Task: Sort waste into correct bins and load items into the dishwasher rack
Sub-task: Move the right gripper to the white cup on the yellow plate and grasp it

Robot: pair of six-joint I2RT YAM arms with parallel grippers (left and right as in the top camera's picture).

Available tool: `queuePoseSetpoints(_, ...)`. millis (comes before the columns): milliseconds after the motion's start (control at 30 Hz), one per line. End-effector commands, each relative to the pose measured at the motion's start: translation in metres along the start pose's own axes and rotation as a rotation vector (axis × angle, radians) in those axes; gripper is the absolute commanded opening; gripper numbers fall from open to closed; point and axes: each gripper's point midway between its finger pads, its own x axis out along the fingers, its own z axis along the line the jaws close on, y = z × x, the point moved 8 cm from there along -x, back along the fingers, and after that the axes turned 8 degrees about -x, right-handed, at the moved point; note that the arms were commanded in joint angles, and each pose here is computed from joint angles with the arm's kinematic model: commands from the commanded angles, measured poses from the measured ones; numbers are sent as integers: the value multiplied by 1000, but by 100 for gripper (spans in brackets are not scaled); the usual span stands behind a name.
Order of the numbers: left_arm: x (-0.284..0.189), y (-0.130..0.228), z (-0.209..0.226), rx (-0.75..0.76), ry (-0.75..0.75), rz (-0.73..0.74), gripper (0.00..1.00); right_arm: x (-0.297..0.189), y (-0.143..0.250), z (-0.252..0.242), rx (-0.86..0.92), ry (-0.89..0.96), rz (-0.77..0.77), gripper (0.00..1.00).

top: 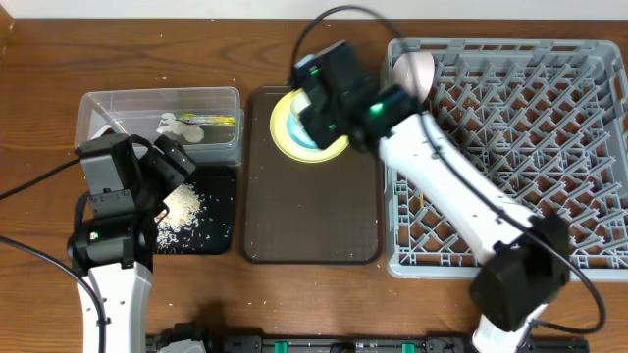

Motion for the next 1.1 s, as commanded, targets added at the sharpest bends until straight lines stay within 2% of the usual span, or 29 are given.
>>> queuePoseSetpoints(0, -4, -6, -3, -1, 5, -19, 94, 18, 0, 7, -120, 80, 30, 34)
queuePoseSetpoints(133, -4, -6, -3, -1, 5, -19, 93, 43, -4, 22, -215, 68, 12, 34)
queuePoseSetpoints(500, -4, -6, -3, -1, 5, -19, 93, 99, 8, 11, -221, 150, 45, 32)
queuePoseSetpoints(1067, -4, -6, -3, -1, 5, -19, 93, 106, 18, -6, -193, 162, 81, 25)
